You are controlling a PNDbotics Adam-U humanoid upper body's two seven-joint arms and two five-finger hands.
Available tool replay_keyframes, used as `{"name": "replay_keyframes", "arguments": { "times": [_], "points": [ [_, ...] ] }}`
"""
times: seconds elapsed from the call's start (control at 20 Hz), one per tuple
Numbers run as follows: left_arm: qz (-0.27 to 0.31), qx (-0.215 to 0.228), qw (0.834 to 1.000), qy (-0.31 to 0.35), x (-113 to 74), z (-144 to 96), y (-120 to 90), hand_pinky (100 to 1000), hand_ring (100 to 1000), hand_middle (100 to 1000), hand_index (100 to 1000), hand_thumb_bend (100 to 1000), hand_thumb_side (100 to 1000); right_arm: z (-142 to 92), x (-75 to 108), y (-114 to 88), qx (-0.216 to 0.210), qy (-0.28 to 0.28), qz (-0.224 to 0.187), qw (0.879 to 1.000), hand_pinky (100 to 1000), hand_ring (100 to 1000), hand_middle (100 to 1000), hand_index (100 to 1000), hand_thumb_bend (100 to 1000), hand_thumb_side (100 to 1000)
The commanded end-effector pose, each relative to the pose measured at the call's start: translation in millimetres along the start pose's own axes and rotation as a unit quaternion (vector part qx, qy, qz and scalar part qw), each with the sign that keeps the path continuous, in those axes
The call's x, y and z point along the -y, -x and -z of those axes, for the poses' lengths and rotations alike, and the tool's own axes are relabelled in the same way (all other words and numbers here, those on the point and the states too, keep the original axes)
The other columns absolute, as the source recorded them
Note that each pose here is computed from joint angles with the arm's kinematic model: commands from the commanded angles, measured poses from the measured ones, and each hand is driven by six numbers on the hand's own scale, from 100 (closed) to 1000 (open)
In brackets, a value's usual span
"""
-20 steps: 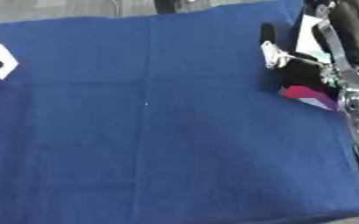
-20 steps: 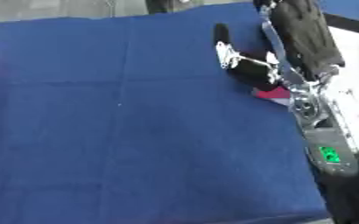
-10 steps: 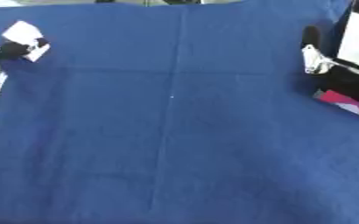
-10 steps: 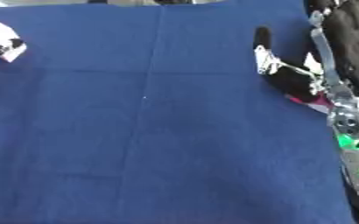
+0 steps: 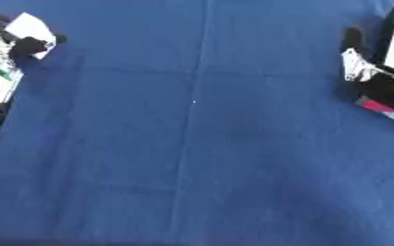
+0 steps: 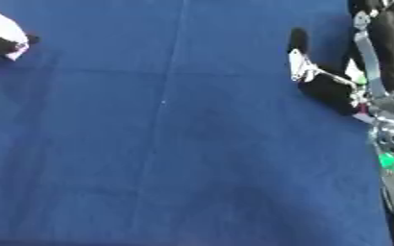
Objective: Pick up the objects with one hand, pass them to the other hand, and then place them into the box on the other side of the table.
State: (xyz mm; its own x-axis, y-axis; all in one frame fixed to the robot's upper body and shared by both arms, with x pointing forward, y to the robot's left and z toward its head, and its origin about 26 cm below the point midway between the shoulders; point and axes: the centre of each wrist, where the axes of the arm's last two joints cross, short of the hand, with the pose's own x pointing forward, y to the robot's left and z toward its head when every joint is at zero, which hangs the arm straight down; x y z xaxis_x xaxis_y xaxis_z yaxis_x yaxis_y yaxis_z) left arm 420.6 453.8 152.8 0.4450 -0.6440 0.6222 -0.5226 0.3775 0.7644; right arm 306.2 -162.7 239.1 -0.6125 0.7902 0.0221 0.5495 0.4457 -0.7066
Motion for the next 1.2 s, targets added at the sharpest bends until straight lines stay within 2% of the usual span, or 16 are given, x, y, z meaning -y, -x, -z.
{"name": "replay_keyframes", "arguments": {
  "times": [0.05, 0.2, 0.3, 0.45, 0.55, 0.6, 0.65, 0.8, 0.9, 1.0, 1.2],
  "points": [
    [-0.008, 0.02, 1.0, -0.016, -13.1, 5.0, -11.9, 692, 574, 596, 758, 1000, 395, 3.5, 7.1, -3.2, 0.007, 0.015, -0.004, 1.0, 641, 905, 795, 998, 100, 301],
    [-0.008, 0.025, 1.0, -0.012, -10.5, 3.8, -13.3, 695, 576, 595, 755, 1000, 389, 3.4, 7.0, -3.3, 0.007, 0.014, -0.003, 1.0, 641, 905, 795, 998, 100, 300],
    [-0.008, 0.029, 1.0, -0.007, -7.9, 2.7, -14.5, 693, 567, 579, 741, 950, 393, 3.6, 7.0, -3.6, 0.007, 0.013, -0.003, 1.0, 643, 906, 795, 998, 100, 301],
    [-0.007, 0.032, 0.999, -0.003, -6.2, 1.8, -15.0, 681, 526, 529, 703, 782, 354, 4.8, 7.2, -4.7, 0.011, 0.011, -0.001, 1.0, 649, 906, 797, 997, 100, 302],
    [-0.01, 0.033, 0.999, -0.003, -6.4, 1.6, -15.2, 661, 496, 496, 672, 703, 323, 5.3, 7.5, -4.9, 0.013, 0.01, -0.002, 1.0, 651, 906, 797, 996, 100, 301],
    [-0.012, 0.034, 0.999, -0.003, -6.8, 1.5, -15.3, 658, 492, 491, 668, 695, 319, 5.5, 7.6, -4.9, 0.013, 0.009, -0.002, 1.0, 651, 906, 797, 996, 100, 301],
    [-0.015, 0.034, 0.999, -0.004, -7.4, 1.5, -15.4, 636, 462, 458, 636, 615, 287, 5.6, 7.8, -4.8, 0.014, 0.009, -0.002, 1.0, 654, 906, 798, 995, 100, 300],
    [-0.023, 0.035, 0.999, -0.014, -9.6, 1.0, -15.4, 590, 411, 403, 590, 431, 293, 5.5, 8.3, -3.9, 0.015, 0.006, -0.005, 1.0, 657, 904, 799, 992, 100, 298],
    [-0.03, 0.038, 0.999, -0.024, -11.1, 0.0, -16.1, 553, 375, 370, 561, 380, 293, 5.0, 8.7, -2.7, 0.015, 0.003, -0.007, 1.0, 660, 903, 800, 990, 100, 296],
    [-0.035, 0.042, 0.998, -0.033, -12.1, -1.7, -17.0, 520, 344, 336, 531, 346, 257, 4.2, 8.8, -1.6, 0.015, 0.0, -0.01, 1.0, 664, 902, 801, 988, 100, 292],
    [-0.047, 0.054, 0.996, -0.05, -12.9, -7.4, -20.3, 466, 298, 286, 490, 338, 240, 2.4, 9.3, 1.0, 0.016, -0.008, -0.016, 1.0, 672, 896, 803, 981, 100, 290]
  ]
}}
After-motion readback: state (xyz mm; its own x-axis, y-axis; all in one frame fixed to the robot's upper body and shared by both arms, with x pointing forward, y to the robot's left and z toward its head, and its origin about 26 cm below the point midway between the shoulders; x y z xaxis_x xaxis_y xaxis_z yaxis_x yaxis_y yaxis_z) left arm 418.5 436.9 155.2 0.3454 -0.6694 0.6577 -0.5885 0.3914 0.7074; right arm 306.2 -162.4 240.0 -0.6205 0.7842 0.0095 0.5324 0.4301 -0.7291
